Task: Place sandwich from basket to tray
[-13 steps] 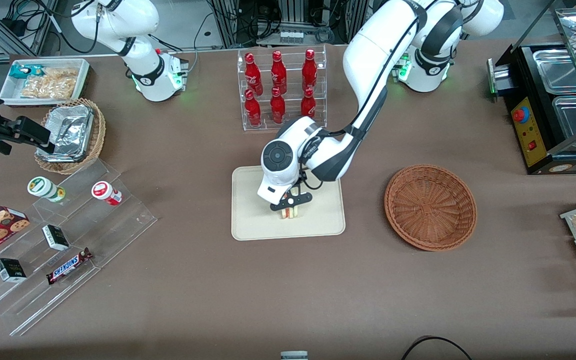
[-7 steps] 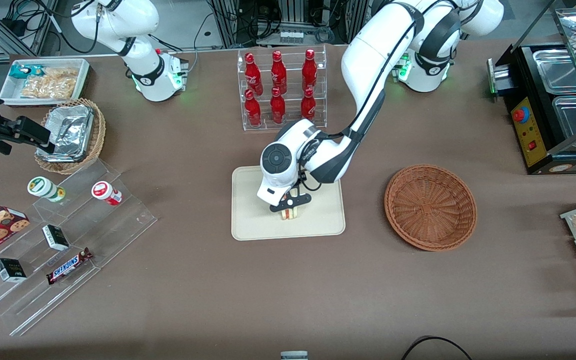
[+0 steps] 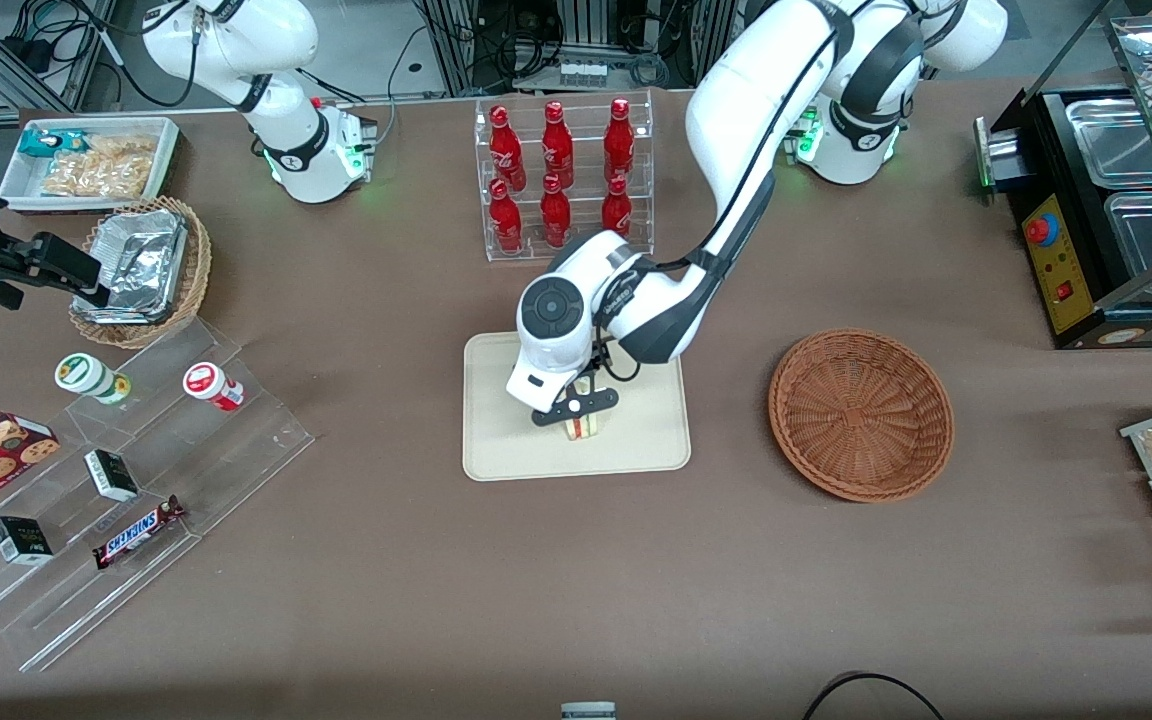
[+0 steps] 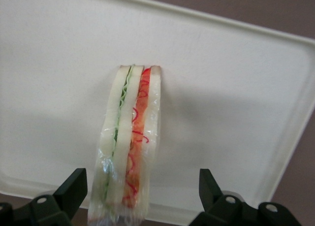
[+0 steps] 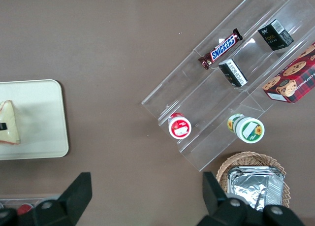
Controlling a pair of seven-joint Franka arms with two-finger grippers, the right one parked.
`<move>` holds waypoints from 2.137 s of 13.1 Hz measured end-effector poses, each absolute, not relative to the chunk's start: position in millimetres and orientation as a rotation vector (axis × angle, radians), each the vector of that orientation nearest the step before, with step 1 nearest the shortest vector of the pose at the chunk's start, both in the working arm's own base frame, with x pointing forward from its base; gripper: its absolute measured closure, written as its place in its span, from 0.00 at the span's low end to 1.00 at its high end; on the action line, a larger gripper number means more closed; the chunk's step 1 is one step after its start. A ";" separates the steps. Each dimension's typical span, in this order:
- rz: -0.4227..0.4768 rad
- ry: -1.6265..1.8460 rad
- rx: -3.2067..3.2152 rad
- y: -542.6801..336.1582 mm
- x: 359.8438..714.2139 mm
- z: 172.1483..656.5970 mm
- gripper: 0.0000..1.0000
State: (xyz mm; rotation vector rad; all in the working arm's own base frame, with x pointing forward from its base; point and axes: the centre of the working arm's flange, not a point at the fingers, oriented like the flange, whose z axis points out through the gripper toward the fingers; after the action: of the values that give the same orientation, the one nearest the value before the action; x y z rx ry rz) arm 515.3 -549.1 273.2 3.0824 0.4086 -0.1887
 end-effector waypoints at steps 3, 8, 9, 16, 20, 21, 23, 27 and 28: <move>-0.162 0.419 3.076 -537.7 521.0 327.0 0.00; -0.216 0.553 3.099 -475.8 549.5 377.7 0.00; -0.234 0.591 3.106 -458.5 554.3 381.4 0.00; -0.286 0.505 3.162 -315.9 574.3 405.8 0.00; -0.317 0.386 3.157 -237.2 577.9 418.8 0.00; -0.320 0.354 3.154 -219.2 577.3 422.7 0.00; -0.321 0.314 3.147 -180.6 574.5 431.5 0.00; -0.338 0.244 3.136 -115.9 557.9 455.3 0.00; -0.344 0.219 3.132 -106.7 553.9 463.7 0.00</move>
State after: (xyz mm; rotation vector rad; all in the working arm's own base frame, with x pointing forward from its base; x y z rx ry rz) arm 553.9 -106.7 463.7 3.1321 0.2193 -0.3439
